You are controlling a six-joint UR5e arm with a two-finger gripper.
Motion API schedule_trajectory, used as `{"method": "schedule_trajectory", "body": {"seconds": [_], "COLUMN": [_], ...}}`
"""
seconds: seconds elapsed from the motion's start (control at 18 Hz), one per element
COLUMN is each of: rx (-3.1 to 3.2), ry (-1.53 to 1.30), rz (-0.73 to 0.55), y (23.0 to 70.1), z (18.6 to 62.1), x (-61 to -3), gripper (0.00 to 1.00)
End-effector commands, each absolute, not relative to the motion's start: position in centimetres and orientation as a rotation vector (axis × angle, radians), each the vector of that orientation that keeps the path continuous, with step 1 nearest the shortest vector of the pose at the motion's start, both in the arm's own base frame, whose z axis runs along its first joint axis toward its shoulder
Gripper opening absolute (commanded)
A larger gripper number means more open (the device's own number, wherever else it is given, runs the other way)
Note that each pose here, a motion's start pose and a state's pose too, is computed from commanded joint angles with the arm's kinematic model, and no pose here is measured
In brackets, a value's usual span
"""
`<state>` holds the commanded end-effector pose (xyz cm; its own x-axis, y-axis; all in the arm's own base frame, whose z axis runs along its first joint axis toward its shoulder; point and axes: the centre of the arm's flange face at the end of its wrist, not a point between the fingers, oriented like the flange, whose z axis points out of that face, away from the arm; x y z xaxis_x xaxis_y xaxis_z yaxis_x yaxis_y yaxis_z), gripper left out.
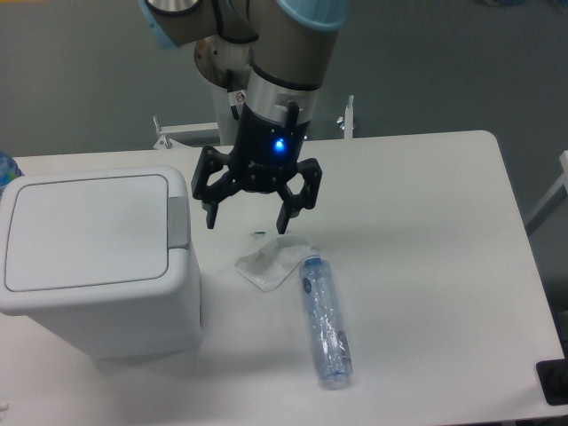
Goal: Open the trash can
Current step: 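Lower the gripper finger onto the lid's raised tab edge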
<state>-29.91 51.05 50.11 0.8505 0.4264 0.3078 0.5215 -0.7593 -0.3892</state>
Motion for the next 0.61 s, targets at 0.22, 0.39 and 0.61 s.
{"method": "schedule_trajectory", "body": {"seconds": [0.22,0.39,0.61], "rx": [-2.576,-2.586,-2.594], "ry": [-0.681,-0.665,-0.661], "rz": [-0.289,-0.299,-0.307], "y": [51.6,52.1,52.1], "z": [49.2,48.9,48.5], "x": [-29.0,-28.2,-27.8], "gripper": [1.0,1.0,1.0]}}
